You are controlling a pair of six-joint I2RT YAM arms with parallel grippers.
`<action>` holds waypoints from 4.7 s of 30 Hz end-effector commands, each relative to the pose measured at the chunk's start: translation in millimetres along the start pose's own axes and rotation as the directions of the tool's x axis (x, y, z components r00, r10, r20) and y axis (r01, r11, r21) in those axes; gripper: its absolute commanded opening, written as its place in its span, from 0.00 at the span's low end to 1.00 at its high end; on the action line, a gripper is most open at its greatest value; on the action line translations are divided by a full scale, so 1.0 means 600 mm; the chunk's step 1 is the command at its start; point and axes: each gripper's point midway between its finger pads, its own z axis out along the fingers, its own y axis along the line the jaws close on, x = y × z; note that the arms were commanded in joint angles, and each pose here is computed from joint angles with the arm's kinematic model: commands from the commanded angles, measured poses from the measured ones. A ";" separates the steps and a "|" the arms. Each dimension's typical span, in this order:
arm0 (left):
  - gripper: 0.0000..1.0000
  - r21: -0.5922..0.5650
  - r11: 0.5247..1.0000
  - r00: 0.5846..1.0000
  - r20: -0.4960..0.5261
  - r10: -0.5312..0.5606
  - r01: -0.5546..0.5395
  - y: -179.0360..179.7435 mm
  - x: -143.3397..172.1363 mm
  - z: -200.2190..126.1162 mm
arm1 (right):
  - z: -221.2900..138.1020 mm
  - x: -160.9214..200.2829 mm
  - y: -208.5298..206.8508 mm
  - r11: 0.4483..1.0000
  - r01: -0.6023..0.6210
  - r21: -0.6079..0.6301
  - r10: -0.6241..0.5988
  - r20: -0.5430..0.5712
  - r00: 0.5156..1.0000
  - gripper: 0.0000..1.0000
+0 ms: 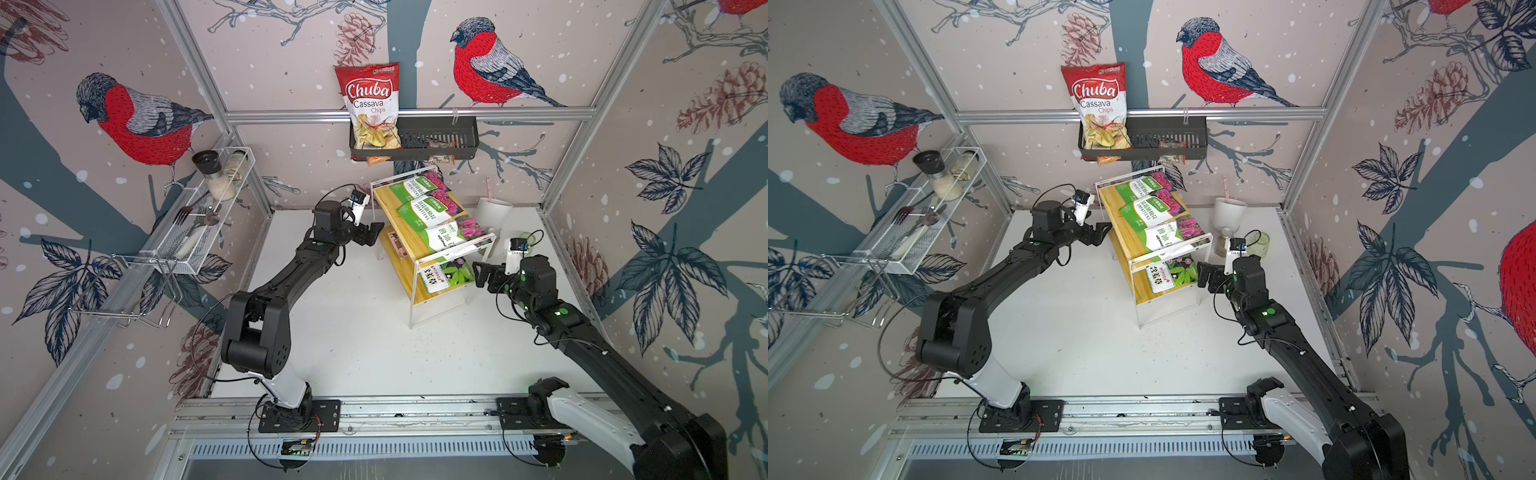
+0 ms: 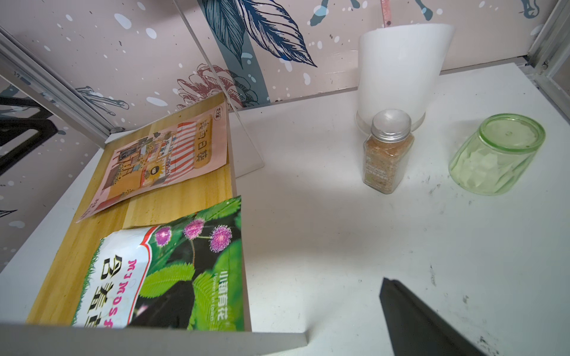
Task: Take the seed bag off the shelf
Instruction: Adjust the shelf at the center of the board.
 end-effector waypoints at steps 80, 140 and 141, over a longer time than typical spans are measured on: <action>0.70 0.376 0.894 0.956 0.064 -0.286 0.242 -0.151 -0.074 -0.124 | 0.188 -0.053 -0.080 0.999 -0.044 -0.002 0.043 -0.168 0.985 1.00; 0.80 0.325 0.906 0.937 0.130 -0.325 0.270 -0.209 -0.231 -0.202 | 0.321 -0.104 -0.056 0.967 -0.181 -0.178 0.111 -0.345 0.932 1.00; 0.80 0.320 0.908 0.936 0.131 -0.326 0.272 -0.209 -0.230 -0.207 | 0.328 -0.105 -0.049 0.967 -0.178 -0.184 0.105 -0.348 0.932 1.00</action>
